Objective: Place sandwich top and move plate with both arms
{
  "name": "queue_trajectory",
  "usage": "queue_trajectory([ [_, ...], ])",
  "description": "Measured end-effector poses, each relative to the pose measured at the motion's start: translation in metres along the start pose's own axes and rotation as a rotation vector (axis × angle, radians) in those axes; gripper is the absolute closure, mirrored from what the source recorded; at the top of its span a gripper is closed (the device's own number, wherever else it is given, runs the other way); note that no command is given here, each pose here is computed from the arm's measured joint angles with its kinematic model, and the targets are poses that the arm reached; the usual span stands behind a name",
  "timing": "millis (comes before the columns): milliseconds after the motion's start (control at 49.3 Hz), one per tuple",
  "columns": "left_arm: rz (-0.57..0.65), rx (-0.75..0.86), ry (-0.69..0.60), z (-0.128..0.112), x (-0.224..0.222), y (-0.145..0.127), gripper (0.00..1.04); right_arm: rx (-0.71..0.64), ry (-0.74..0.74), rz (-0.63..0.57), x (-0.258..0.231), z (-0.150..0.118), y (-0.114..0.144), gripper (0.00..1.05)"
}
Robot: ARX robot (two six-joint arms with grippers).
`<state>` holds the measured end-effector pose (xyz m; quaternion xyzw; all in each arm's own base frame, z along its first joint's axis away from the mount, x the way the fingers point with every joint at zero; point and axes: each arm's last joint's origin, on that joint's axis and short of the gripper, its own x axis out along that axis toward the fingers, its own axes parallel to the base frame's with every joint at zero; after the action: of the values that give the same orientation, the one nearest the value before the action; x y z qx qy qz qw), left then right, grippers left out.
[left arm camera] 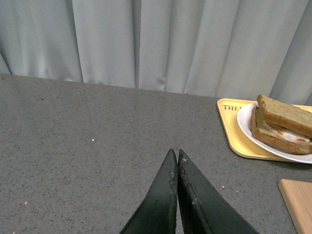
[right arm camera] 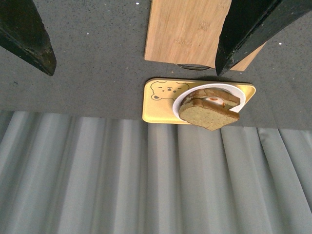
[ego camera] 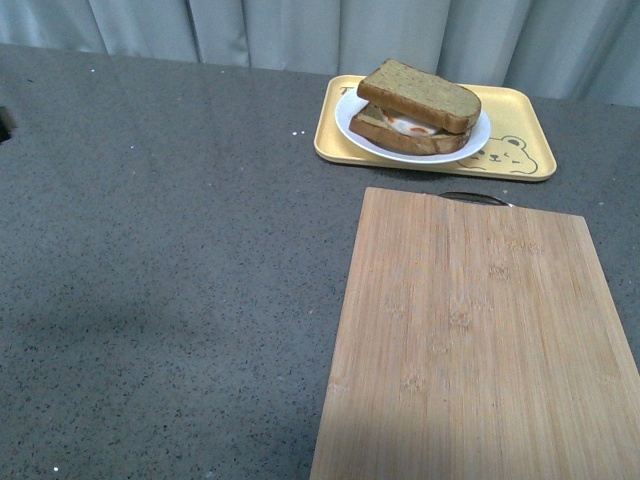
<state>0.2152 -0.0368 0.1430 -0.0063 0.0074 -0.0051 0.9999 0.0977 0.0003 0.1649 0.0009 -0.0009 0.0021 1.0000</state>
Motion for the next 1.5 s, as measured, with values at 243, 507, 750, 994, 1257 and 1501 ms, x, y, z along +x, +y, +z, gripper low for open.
queue_trajectory([
  [243,0.004,0.002,0.005,0.006,-0.032,0.017,1.01,0.000,0.000,0.000,0.000,0.000,0.000,0.09],
  [507,-0.013,0.003,-0.003,0.019,-0.055,0.029,1.01,0.000,0.000,0.000,0.000,0.000,0.000,0.09],
  [750,0.009,0.004,-0.003,0.020,-0.068,0.035,1.01,0.000,0.000,0.000,0.000,0.000,0.000,0.09],
  [994,0.008,0.004,-0.023,0.025,-0.077,0.035,1.01,0.000,0.000,0.000,0.000,0.000,0.000,0.09],
  [1257,0.008,0.005,-0.033,0.028,-0.090,0.035,1.01,0.000,0.000,0.000,0.000,0.000,0.000,0.09],
  [1501,0.007,0.005,-0.037,0.029,-0.099,0.035,1.01,0.000,0.000,0.000,0.000,0.000,0.000,0.09],
])
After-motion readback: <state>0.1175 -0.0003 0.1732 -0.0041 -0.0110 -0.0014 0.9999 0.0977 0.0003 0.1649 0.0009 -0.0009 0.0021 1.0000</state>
